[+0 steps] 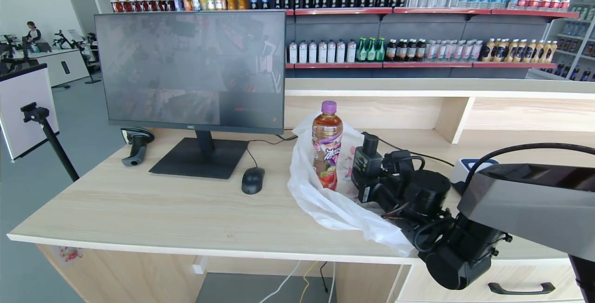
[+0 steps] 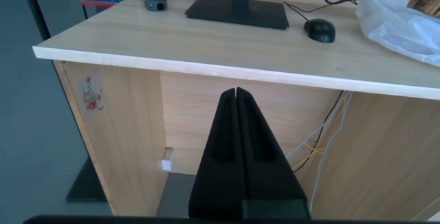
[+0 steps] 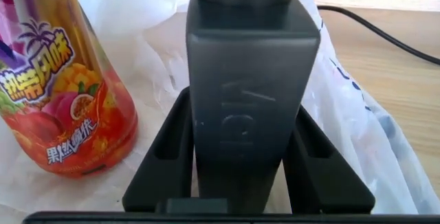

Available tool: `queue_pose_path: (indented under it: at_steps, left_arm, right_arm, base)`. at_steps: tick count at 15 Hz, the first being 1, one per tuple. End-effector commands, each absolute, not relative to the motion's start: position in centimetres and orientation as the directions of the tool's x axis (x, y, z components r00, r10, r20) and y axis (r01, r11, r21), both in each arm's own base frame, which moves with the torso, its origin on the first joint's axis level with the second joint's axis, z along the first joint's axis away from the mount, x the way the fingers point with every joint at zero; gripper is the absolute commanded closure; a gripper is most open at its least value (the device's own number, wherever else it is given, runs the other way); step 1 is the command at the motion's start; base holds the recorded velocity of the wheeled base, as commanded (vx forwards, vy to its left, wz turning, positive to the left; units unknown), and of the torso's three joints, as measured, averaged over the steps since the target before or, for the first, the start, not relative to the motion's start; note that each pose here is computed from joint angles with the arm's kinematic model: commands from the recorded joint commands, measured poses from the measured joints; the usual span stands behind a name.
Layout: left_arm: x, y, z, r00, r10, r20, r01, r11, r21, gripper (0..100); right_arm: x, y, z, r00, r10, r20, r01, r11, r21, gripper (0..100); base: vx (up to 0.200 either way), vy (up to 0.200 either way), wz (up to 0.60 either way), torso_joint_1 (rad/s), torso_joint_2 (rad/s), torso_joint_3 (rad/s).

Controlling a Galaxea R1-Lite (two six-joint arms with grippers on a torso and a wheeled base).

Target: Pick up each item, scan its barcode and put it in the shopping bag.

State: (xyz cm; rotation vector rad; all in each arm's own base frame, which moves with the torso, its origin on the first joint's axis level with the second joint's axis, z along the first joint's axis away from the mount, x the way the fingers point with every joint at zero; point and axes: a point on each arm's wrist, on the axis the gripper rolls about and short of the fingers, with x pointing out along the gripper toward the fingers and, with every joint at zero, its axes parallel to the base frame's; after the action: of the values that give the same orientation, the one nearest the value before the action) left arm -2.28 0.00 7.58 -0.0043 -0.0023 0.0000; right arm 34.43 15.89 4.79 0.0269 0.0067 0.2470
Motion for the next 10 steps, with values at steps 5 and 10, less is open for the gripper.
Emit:
queue_pose_path:
  at_steps: [5,10]
  left_arm:
    - [-2.3,0.0,7.6,1.000,0.000,0.003,0.000,1.000,-0.005,100]
    - [-2.3,0.0,7.6,1.000,0.000,0.003,0.000,1.000,-0.005,100]
  right_arm:
    - [34.0,16.2,5.8,0.966,0.258,0.026,-0.259,0.965,0.039,0]
    - [33.5,15.9,6.2,0.966,0.256,0.023,-0.257,0.966,0.041,0]
  base:
    - [0.000,0.000,0.00,0.000,0.00,0.000]
    - [0.000,0.000,0.00,0.000,0.00,0.000]
